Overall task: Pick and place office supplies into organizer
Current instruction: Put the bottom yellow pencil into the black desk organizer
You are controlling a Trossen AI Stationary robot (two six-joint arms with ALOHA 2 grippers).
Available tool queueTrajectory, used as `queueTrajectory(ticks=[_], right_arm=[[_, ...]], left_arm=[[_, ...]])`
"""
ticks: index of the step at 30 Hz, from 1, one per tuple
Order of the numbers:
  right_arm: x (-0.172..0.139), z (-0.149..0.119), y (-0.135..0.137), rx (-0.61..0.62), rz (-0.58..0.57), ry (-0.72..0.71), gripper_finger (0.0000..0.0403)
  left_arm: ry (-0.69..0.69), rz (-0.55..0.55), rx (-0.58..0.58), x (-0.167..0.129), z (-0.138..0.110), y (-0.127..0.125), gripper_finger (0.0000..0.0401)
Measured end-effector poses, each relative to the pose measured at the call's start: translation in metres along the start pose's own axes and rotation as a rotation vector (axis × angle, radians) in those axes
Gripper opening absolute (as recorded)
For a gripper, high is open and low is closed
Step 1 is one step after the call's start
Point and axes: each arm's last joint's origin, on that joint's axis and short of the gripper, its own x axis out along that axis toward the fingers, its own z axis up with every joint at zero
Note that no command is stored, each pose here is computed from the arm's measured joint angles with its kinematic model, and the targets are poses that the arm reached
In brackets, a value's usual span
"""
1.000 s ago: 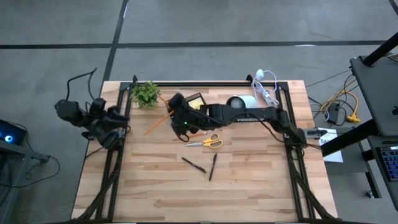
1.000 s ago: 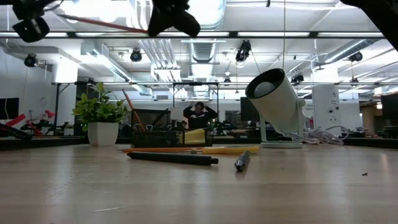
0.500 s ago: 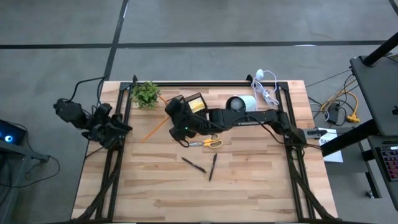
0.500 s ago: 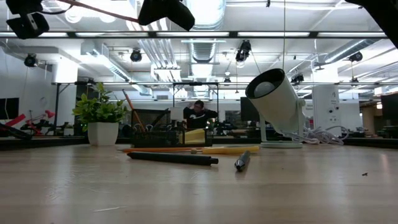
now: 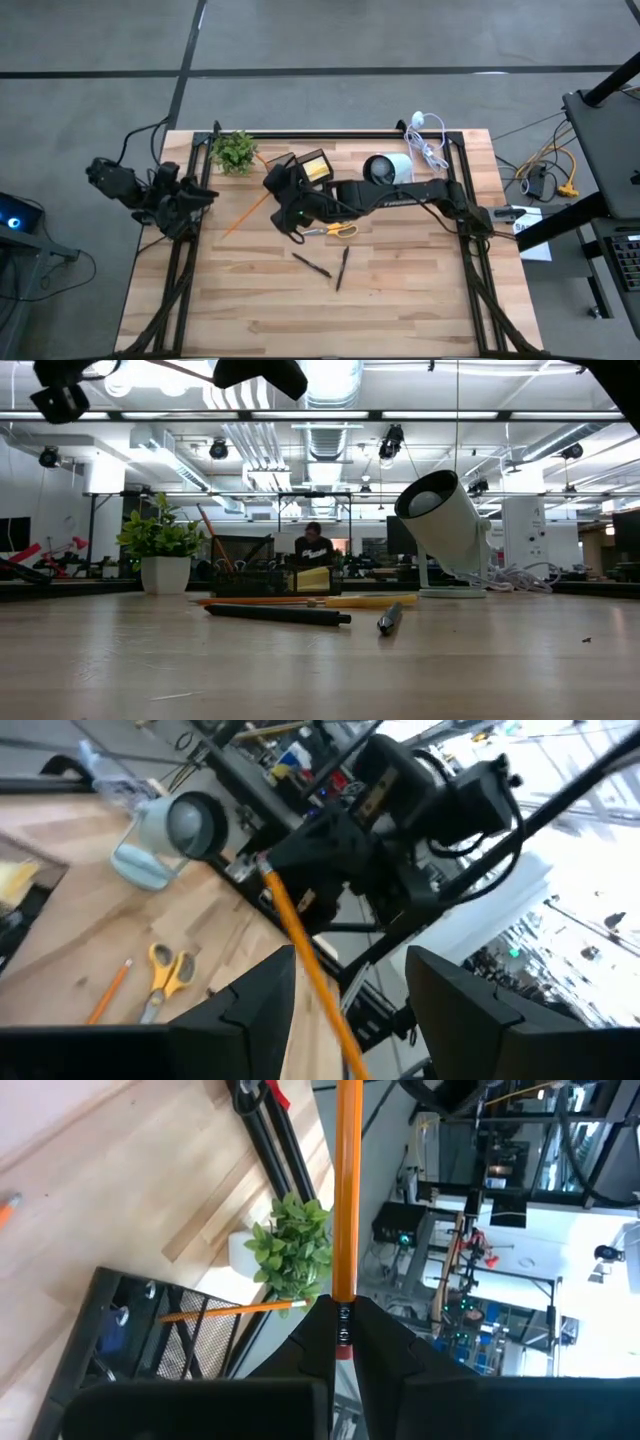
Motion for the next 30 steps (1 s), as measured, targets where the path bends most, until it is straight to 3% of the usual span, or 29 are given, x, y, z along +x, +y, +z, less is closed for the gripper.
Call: queueTrajectory(ticks=[4,12,24,30], right_arm=[[-0.001,0.002,0.001,-0.003,0.001,-0.004,0.0012],[-0.005,0.008,0.003,-0.045,-0.001,-0.019,0.0012],[-0.012,0.019,0.003,-0.096,-0.042,-0.052,0.0012],[-0.013,0.021,0.001,-0.104,-0.060,-0.062,0.0012]], left_arm=[[0.020,-0.007,0.054,0.010,-0.003,-0.007,0.0176],[0.088,0.005,0.057,0.024,-0.013,-0.011,0.0176],[0.195,-0.057,-0.120,0.032,-0.027,-0.009,0.0176],[0.223,-0.076,-0.126,0.040,-0.031,-0.014,0.0176]])
